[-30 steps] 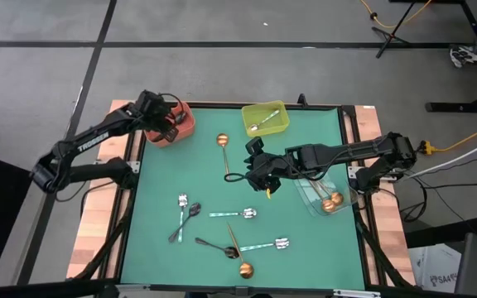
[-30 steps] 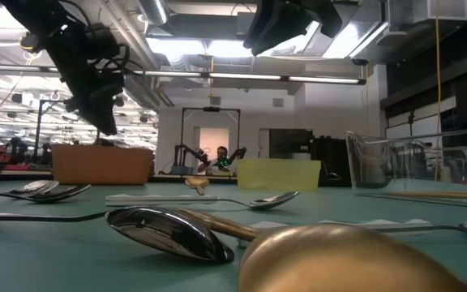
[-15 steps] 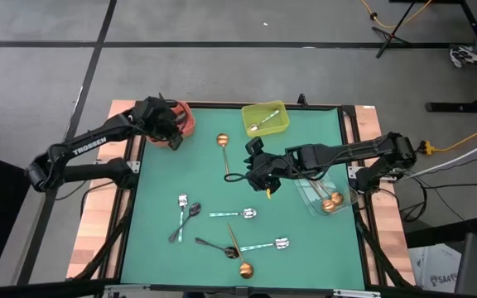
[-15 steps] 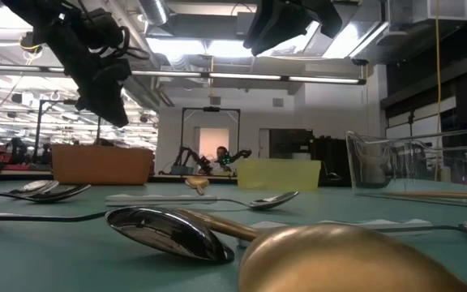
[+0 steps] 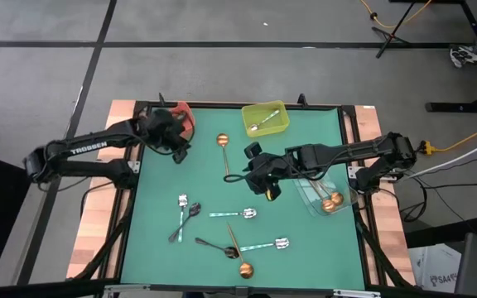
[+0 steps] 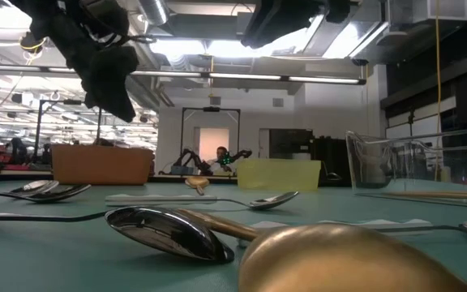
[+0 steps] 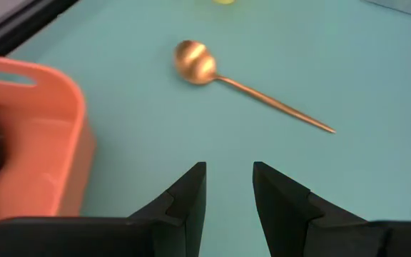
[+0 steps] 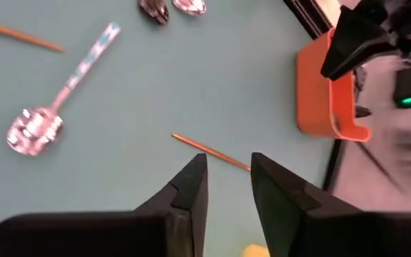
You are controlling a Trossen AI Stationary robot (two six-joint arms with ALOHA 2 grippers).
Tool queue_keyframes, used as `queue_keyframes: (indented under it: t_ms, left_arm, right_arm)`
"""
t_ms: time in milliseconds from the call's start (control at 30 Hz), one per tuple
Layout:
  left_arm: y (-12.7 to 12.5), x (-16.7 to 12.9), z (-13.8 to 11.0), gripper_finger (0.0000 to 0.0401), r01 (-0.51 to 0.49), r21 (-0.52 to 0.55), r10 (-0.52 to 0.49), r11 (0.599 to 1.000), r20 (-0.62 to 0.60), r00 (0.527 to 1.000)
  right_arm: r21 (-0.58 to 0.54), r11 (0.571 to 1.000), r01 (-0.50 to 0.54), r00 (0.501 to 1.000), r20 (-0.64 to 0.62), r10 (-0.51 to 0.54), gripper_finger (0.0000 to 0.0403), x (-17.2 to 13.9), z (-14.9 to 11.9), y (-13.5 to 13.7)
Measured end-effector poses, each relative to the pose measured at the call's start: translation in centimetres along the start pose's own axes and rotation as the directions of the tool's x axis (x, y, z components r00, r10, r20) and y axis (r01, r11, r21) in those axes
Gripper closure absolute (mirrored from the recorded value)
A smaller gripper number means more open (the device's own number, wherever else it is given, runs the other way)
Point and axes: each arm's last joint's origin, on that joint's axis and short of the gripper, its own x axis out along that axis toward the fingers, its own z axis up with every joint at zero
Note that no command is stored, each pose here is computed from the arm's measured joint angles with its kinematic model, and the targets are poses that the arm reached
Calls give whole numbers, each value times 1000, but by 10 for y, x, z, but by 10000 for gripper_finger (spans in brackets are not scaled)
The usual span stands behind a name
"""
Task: Sort silverware by color (type)
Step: Put the center white and green spoon into the yellow bin
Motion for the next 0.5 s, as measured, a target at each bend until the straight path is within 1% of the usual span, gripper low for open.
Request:
queue_keyframes:
  t_ms: [167,267,367,500]
  left_arm:
    - [-12,1,0,291,45,49,-46,998,17,999]
    - [-17,1,0,291,50,72,-52,996,23,998]
    - [-21,1,-1,291,49,88,-51,995,25,998]
    - [-26,1,-2,291,54,108,-57,993,24,998]
  right_arm:
    - [111,992,-61,998,28,58,303,7,1,3]
    - [174,980,-95,995,35,91,303,12,2,5]
    - [229,968,-105,994,42,98,303,18,3,7]
    - [254,961,-110,994,33,105,303,28,3,9]
